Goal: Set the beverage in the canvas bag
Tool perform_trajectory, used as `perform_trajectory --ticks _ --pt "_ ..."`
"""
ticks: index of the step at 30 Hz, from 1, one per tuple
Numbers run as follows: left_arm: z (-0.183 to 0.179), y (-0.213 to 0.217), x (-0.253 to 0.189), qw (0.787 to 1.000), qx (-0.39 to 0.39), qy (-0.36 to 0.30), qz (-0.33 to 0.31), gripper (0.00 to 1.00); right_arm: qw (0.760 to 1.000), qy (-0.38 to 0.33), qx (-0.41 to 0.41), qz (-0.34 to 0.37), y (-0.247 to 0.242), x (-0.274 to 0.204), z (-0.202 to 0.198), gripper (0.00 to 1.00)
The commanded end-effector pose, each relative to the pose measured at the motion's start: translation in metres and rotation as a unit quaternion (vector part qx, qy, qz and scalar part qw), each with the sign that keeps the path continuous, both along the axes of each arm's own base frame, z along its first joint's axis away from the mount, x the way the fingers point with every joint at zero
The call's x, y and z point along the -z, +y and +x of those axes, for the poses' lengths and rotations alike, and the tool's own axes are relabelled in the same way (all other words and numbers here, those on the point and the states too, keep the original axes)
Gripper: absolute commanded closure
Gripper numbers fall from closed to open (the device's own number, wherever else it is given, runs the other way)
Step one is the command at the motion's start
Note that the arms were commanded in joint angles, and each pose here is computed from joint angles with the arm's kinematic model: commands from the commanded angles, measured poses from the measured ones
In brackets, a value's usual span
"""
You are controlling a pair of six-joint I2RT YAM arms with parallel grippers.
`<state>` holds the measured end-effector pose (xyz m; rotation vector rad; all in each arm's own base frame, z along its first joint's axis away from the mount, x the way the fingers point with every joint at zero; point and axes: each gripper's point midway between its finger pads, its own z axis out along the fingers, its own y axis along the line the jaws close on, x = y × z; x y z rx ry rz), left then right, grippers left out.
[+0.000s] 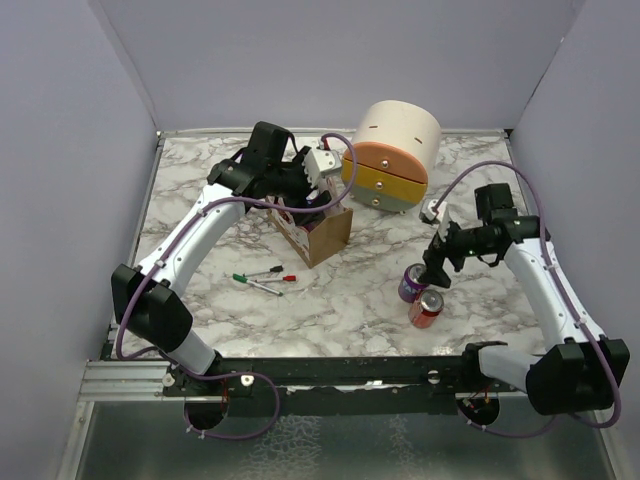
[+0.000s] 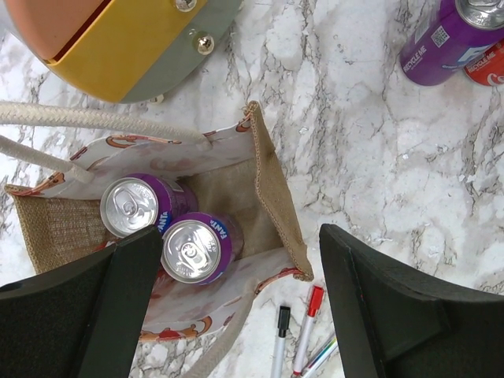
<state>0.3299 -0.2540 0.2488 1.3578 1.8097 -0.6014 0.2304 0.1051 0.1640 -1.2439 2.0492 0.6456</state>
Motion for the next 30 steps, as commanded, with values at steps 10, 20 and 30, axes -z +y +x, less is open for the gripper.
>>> perform_trajectory --ticks 10,20,30 --pt "-0.005 -0.002 -0.01 1.0 0.0 -0.007 -0.019 0.17 0.995 -0.001 -0.003 -0.1 0.011 0.047 -0.001 0.0" --pt "-0.016 -0.006 0.006 1.0 0.03 0.005 -0.007 0.2 0.993 0.015 0.011 -0.117 0.018 0.077 0.001 0.11" --pt "-0.032 -0.016 0.033 0.997 0.07 0.02 0.025 0.21 0.994 -0.003 0.024 -0.103 0.023 0.071 0.011 0.43"
